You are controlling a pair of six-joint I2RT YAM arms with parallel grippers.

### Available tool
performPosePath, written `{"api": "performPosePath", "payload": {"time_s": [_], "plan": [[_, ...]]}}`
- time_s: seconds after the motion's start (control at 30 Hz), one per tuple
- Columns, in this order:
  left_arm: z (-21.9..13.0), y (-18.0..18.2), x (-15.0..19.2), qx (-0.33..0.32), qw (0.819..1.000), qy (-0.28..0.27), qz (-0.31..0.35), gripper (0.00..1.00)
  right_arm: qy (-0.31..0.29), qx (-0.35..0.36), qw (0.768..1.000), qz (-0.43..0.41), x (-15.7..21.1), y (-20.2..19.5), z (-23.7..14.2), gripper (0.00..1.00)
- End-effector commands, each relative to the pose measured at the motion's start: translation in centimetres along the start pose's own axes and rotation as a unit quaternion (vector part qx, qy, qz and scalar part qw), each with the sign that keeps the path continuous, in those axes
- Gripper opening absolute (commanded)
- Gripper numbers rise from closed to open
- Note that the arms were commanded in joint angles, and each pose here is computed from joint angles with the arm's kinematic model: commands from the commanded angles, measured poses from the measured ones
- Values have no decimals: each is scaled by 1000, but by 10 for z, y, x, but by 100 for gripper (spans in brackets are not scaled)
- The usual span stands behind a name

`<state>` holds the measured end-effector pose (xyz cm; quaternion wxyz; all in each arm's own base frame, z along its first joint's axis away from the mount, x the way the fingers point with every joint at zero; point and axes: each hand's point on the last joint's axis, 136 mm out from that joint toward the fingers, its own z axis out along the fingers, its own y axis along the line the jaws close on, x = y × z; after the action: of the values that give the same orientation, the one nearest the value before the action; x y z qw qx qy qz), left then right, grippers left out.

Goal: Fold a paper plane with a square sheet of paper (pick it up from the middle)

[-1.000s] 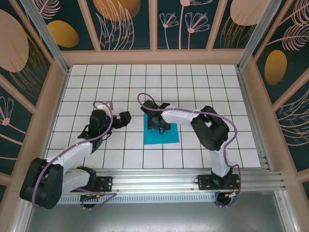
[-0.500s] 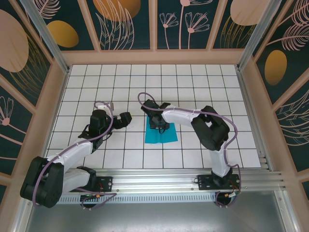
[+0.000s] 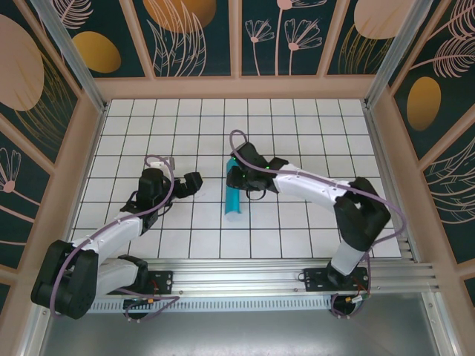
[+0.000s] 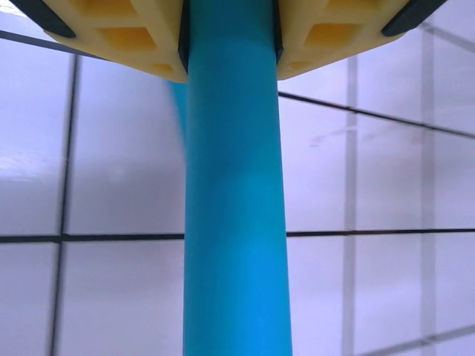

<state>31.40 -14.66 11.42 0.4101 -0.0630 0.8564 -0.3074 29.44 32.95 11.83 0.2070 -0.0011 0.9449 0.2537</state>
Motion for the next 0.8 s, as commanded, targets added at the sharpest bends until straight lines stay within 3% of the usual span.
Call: {"api": "performPosePath", "payload": {"time_s": [0.0,0.2,0.53,0.77], "plan": [[-2,-15,-9,24,1000,-2,-6,99,3,-114,993,21,-6,25,-9,34],[-1,-27,-6,54,998,13,-11,99,16,-213,972,103,-5,3,-10,33],[5,-56,5,141,988,61,-26,99,31,-81,990,115,17,-78,16,39],[7,-66,0,165,984,59,-39,98,18,-5,994,112,19,-112,16,63]]}}
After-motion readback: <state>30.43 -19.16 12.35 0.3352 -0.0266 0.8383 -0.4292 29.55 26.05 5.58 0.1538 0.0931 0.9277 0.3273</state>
